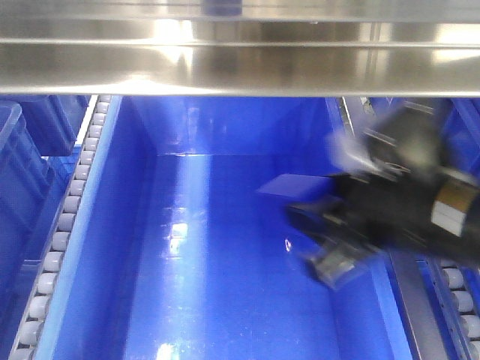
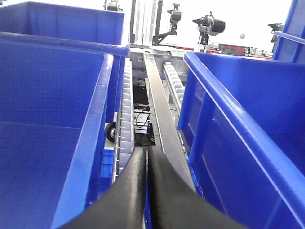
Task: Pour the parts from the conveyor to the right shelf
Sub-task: 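Lower the right gripper with the block into the blue bin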
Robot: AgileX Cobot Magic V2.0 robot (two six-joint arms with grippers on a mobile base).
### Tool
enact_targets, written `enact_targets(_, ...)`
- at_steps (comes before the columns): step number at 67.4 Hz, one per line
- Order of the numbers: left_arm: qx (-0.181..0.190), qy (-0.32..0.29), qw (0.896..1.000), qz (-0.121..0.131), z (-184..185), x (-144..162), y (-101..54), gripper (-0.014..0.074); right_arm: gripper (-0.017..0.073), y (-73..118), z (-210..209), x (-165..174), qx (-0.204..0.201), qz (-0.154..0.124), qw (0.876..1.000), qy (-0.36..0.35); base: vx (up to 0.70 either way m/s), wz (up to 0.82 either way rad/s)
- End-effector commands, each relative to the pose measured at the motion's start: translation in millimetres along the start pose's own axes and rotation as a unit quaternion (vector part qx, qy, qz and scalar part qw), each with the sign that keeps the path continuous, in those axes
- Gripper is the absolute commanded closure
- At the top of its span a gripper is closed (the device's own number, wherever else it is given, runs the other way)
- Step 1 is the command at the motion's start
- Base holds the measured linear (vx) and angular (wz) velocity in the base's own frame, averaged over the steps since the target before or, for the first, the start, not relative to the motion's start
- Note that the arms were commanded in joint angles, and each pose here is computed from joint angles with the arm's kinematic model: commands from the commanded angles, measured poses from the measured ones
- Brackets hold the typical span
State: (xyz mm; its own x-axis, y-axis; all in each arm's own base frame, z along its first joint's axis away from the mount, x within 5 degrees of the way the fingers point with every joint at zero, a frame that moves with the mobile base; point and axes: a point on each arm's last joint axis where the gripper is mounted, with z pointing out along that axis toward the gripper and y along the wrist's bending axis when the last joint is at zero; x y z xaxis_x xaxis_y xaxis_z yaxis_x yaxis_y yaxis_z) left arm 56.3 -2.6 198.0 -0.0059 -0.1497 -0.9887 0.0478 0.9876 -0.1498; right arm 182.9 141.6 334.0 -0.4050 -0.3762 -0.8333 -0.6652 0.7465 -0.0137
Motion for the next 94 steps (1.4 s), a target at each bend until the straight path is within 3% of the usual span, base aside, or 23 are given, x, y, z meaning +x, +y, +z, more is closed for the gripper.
enact_targets(1, 0.007, -0.029, 1.000, -0.007, 0, 0, -0.4, 0.0600, 0.0487, -3.3, 15, -28, 0.001, 0.038, 0.999, -0.008, 0.00, 0.00)
enact_targets(7, 0.007, -0.029, 1.000, -0.007, 0, 0, -0.4, 0.0600, 0.0477, -5.2, 41, -38, -0.003, 0.061, 0.998, 0.032, 0.00, 0.00)
enact_targets(24, 0.007, -0.029, 1.000, -0.007, 0, 0, -0.4, 0.0600, 0.0394, -9.6, 104, -52, -0.011, 0.067, 0.990, 0.126, 0.00, 0.00)
enact_targets(36, 0.007, -0.029, 1.000, -0.007, 0, 0, -0.4, 0.0600, 0.0348, -16.8, 139, -50, 0.016, 0.077, 0.982, 0.173, 0.00, 0.00)
enact_targets(56, 0.007, -0.029, 1.000, -0.007, 0, 0, -0.4, 0.0600, 0.0256, -23.3, 184, -37, 0.041, 0.090, 0.959, 0.264, 0.00, 0.00)
enact_targets(73, 0.007, -0.029, 1.000, -0.007, 0, 0, -0.4, 0.0600, 0.0089, -27.9, 205, -40, 0.065, 0.112, 0.942, 0.311, 0.00, 0.00)
enact_targets(83, 0.007, -0.029, 1.000, -0.007, 0, 0, -0.4, 0.0600, -0.0007, -30.0, 207, -44, 0.074, 0.115, 0.943, 0.303, 0.00, 0.00)
enact_targets(94, 0.007, -0.029, 1.000, -0.007, 0, 0, -0.4, 0.0600, -0.0034, -32.7, 199, -52, 0.086, 0.096, 0.952, 0.277, 0.00, 0.00)
